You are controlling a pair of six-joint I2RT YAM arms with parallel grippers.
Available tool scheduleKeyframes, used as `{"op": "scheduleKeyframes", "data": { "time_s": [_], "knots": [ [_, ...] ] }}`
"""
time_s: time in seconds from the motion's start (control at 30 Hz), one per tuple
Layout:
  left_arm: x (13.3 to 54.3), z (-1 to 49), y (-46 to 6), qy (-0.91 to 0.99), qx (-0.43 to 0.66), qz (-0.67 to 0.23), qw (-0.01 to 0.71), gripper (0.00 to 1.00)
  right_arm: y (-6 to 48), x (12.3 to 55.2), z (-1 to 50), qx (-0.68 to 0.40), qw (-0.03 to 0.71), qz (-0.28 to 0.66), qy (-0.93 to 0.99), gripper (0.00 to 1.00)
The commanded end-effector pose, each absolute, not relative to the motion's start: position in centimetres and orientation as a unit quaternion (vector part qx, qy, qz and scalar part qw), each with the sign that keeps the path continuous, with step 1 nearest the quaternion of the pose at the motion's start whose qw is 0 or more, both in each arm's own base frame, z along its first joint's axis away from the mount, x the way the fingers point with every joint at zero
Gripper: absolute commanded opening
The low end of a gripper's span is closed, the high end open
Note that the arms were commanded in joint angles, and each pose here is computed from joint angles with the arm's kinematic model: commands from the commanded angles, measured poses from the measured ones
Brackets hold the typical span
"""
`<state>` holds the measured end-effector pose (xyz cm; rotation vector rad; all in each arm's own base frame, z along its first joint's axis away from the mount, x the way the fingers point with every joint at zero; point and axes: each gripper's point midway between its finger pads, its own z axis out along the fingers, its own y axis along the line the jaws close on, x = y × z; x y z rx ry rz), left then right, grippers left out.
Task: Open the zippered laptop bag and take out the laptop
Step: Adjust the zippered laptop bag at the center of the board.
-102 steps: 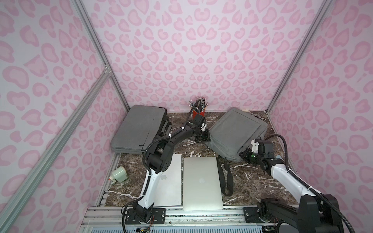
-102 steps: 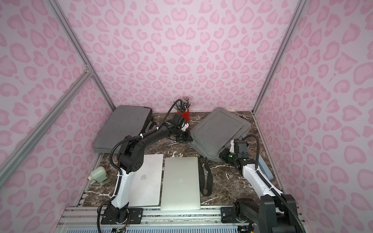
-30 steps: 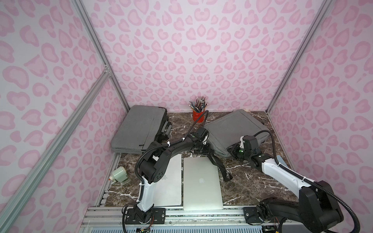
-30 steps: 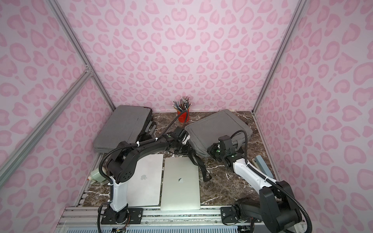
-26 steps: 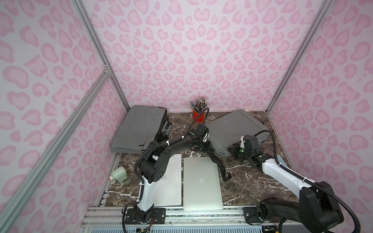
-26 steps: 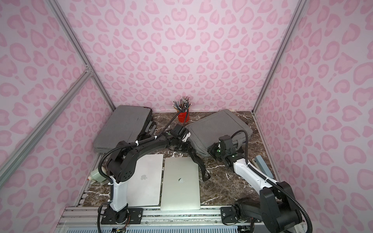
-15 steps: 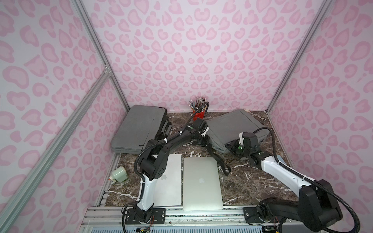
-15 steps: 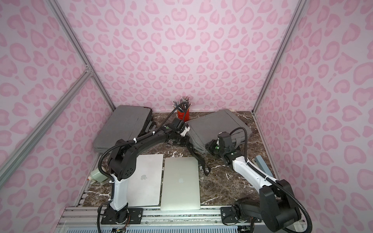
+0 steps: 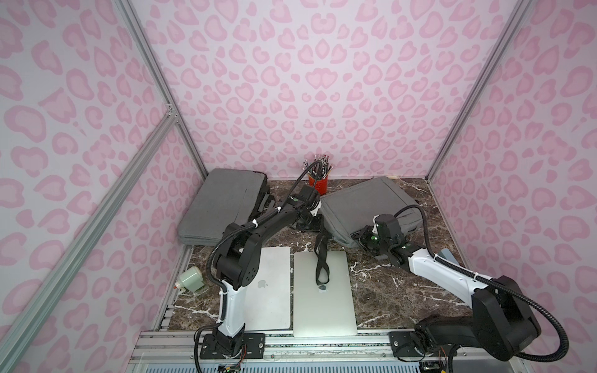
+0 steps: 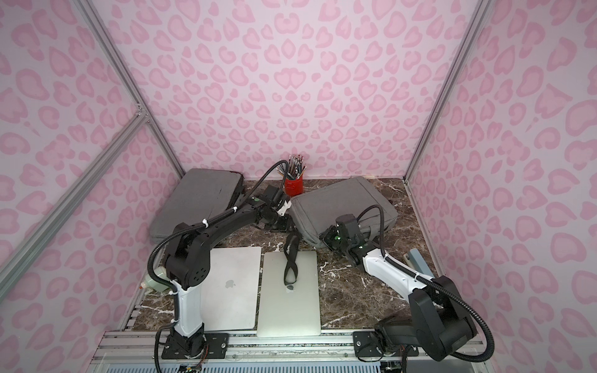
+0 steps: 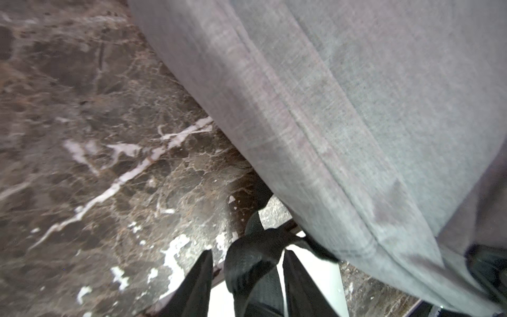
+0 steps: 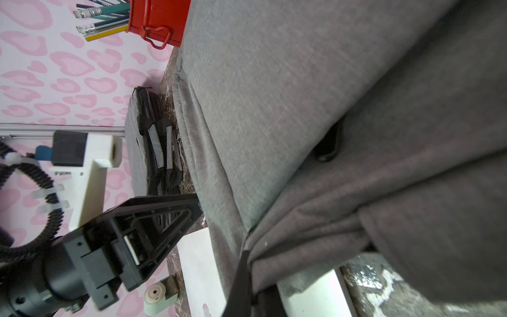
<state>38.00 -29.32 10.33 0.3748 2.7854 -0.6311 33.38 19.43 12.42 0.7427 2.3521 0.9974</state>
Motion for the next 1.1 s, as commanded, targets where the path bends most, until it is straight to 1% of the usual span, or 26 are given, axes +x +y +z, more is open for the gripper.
{"op": "scheduleKeyframes", "data": {
  "time_s": [0.0,0.13,0.23,0.33,0.5,0.67,0.87,1.07],
  "knots": [
    [36.9,12.4,-29.3,0.953,0.129,-0.239,0.134,0.51,20.2,34.9,14.2,0.257,0.269,0.394,0.840,0.00],
    [35.0,13.8,-29.2,0.947,0.116,-0.270,0.128,0.55,20.3,35.0,14.0,0.256,0.269,0.393,0.841,0.00],
    [32.9,14.5,-30.2,0.930,0.086,-0.339,0.113,0.58,20.3,35.1,13.9,0.256,0.269,0.392,0.842,0.00],
    [31.7,15.2,-31.4,0.912,0.046,-0.390,0.117,0.60,20.4,35.2,13.8,0.255,0.270,0.391,0.842,0.00],
    [30.4,16.0,-33.4,0.902,0.016,-0.406,0.144,0.62,20.6,35.4,13.6,0.253,0.268,0.395,0.841,0.00],
    [30.9,15.2,-34.7,0.886,-0.039,-0.435,0.160,0.63,20.8,35.3,13.7,0.249,0.266,0.401,0.841,0.00],
    [32.0,15.2,-36.8,0.872,-0.063,-0.451,0.180,0.65,21.1,34.8,13.4,0.243,0.261,0.404,0.842,0.00],
    [33.1,12.9,-37.8,0.879,-0.075,-0.440,0.168,0.66,21.2,34.4,13.0,0.242,0.256,0.407,0.843,0.00]
  ]
}}
